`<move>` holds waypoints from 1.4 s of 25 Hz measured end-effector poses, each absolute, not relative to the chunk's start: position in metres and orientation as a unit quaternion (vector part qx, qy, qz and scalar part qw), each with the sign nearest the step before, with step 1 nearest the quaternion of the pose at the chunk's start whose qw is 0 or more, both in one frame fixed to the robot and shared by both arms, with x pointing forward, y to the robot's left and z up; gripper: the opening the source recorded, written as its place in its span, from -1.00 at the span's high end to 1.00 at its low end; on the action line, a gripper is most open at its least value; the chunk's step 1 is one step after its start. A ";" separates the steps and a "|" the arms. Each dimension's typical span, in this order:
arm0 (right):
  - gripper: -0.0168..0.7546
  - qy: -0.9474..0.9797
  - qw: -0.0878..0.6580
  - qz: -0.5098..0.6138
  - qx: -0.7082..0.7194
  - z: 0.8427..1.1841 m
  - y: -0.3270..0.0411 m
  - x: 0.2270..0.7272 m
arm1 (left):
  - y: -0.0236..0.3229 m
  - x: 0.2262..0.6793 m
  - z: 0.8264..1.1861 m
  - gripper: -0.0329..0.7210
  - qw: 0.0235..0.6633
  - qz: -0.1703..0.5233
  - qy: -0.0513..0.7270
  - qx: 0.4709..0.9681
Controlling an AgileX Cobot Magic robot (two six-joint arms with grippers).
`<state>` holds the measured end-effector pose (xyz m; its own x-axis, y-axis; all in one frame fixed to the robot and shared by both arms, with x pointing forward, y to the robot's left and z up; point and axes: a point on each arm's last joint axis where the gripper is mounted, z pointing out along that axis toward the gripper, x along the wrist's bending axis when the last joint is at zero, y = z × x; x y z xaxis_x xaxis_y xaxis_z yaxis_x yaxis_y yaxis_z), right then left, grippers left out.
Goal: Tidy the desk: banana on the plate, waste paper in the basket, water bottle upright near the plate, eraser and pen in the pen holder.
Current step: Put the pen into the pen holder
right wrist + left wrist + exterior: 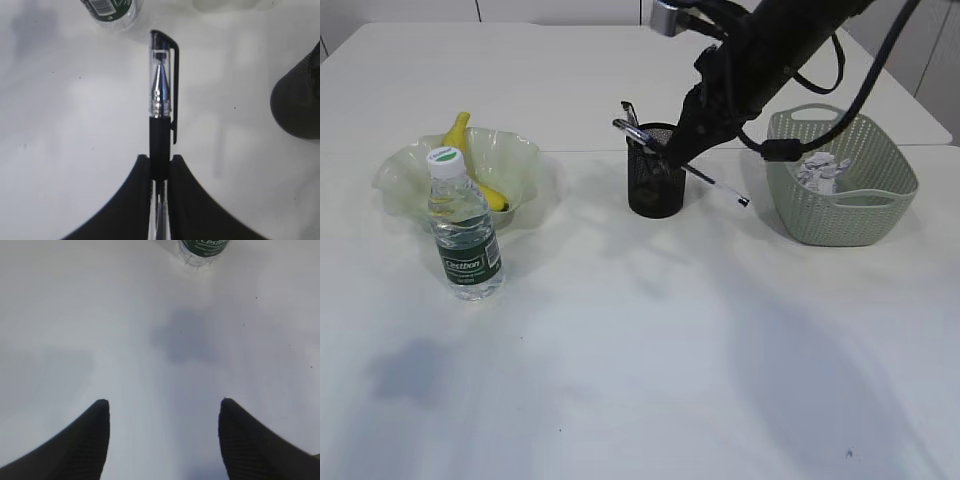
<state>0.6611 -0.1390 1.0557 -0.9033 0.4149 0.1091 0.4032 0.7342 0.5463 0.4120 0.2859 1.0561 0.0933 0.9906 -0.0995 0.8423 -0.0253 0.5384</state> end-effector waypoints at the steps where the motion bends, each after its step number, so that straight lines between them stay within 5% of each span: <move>1: 0.85 0.927 0.008 0.304 0.220 1.057 -0.144 0.663 | 0.286 0.412 1.056 -0.37 0.242 0.153 0.656 0.698; 14: 0.85 0.869 0.019 0.456 0.189 1.062 -0.170 0.686 | 0.283 0.411 1.056 -0.39 0.248 0.142 0.658 0.696; 35: 0.85 0.732 0.189 0.606 0.249 1.016 -0.166 0.752 | 0.283 0.411 1.056 -0.38 0.248 0.140 0.659 0.696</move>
